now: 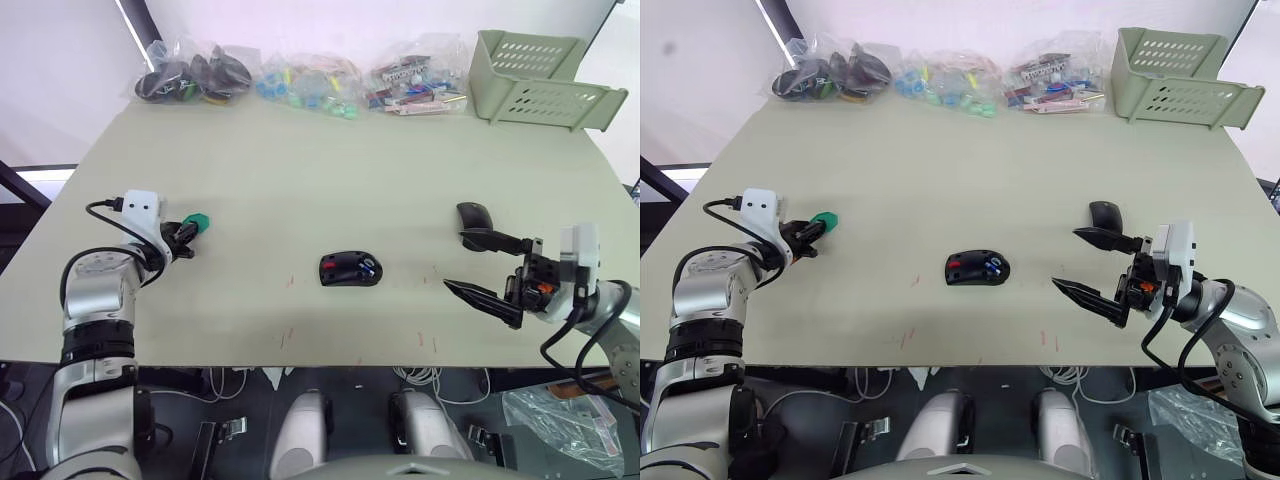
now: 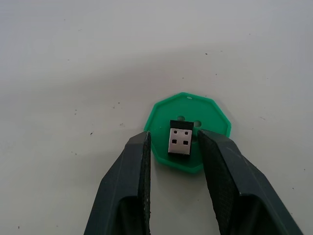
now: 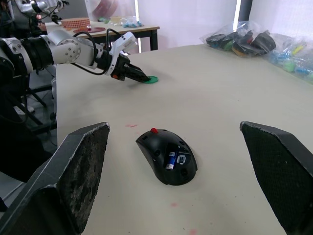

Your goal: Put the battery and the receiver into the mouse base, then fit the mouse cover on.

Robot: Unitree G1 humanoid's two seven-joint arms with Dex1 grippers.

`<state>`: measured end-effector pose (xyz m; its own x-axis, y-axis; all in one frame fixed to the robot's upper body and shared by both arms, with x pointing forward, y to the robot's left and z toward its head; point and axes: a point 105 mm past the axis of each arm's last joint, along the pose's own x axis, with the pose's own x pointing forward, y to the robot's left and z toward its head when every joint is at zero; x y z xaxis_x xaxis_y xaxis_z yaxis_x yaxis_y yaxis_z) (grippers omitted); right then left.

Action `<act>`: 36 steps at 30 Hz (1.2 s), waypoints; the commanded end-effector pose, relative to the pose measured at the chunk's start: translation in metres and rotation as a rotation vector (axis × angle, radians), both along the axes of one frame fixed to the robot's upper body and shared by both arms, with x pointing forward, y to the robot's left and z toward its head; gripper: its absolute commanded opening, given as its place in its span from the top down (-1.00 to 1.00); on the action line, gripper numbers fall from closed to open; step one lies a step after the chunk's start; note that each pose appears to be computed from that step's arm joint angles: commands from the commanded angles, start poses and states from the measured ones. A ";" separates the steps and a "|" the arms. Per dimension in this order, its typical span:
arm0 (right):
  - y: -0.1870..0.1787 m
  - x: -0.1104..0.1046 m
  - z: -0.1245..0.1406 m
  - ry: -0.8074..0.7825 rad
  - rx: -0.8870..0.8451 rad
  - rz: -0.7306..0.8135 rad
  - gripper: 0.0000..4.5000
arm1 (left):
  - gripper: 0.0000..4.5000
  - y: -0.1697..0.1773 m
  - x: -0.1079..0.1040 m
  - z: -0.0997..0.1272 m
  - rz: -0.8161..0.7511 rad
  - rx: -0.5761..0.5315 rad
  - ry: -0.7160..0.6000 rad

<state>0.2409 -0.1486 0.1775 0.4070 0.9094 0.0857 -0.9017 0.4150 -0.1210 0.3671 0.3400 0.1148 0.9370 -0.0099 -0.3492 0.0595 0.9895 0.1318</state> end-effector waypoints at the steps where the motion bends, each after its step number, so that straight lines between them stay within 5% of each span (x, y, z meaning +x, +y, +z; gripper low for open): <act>1: 0.002 -0.005 0.011 -0.048 0.007 0.015 -1.00 | 0.27 0.006 0.001 0.011 0.005 0.025 -0.021; 17: 0.002 -0.007 0.011 -0.047 0.005 0.021 -1.00 | 0.27 0.003 -0.004 0.008 -0.018 0.030 0.007; 19: 0.002 -0.006 0.011 -0.047 0.005 0.022 -1.00 | 0.58 0.002 -0.004 0.008 -0.021 0.030 0.009; 36: 0.007 -0.004 0.009 -0.044 0.017 0.034 -1.00 | 0.58 0.004 -0.007 0.013 -0.024 0.034 -0.007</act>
